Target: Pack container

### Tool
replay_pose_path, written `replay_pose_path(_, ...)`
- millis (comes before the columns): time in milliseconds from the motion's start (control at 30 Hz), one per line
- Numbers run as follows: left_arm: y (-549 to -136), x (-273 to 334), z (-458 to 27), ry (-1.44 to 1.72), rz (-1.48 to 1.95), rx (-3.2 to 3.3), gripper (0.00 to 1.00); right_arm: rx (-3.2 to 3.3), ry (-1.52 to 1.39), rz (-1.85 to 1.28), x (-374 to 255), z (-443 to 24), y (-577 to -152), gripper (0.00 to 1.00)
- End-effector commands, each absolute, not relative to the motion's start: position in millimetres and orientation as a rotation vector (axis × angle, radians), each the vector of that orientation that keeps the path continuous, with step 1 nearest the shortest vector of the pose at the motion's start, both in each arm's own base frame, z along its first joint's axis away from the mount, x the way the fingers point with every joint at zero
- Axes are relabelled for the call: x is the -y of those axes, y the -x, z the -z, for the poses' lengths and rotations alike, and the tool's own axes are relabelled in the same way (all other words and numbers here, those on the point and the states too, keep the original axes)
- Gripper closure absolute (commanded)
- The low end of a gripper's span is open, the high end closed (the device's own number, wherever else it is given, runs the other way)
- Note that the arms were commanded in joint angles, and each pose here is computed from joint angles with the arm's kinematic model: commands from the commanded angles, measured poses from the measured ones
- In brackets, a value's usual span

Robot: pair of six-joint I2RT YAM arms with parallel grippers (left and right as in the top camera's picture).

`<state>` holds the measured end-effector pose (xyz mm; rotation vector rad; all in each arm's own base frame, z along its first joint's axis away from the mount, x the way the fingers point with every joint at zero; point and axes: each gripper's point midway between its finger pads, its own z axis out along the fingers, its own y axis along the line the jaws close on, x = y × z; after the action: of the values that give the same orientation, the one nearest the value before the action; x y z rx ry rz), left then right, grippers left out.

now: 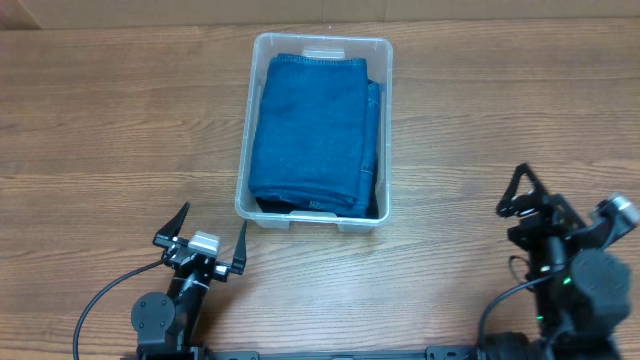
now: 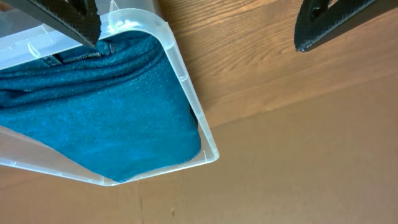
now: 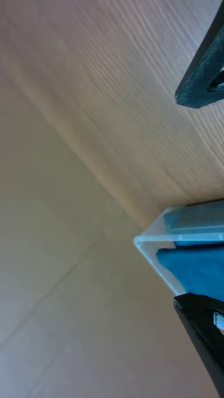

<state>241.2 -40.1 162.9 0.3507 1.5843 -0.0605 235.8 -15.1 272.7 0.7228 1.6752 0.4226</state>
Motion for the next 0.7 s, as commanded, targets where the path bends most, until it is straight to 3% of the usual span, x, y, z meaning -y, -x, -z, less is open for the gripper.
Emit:
replay_pose_path(0, -241.2, 38.4, -163.4, -0.359, 0.038, -1.575, 0.0, -1.643, -0.642, -0.446, 7.7, -239.9, -240.0, 0.0)
replay_pose_path(200, -241.2, 38.4, -163.4, -0.359, 0.038, -1.575, 0.0, -1.548, -0.543, -0.502, -1.9, -212.7, -244.7, 0.0)
replay_pose_path(667, -241.2, 38.4, -163.4, -0.359, 0.038, -1.575, 0.0, -1.384, -0.295, -0.455, -14.1, -247.7, -232.9, 0.0)
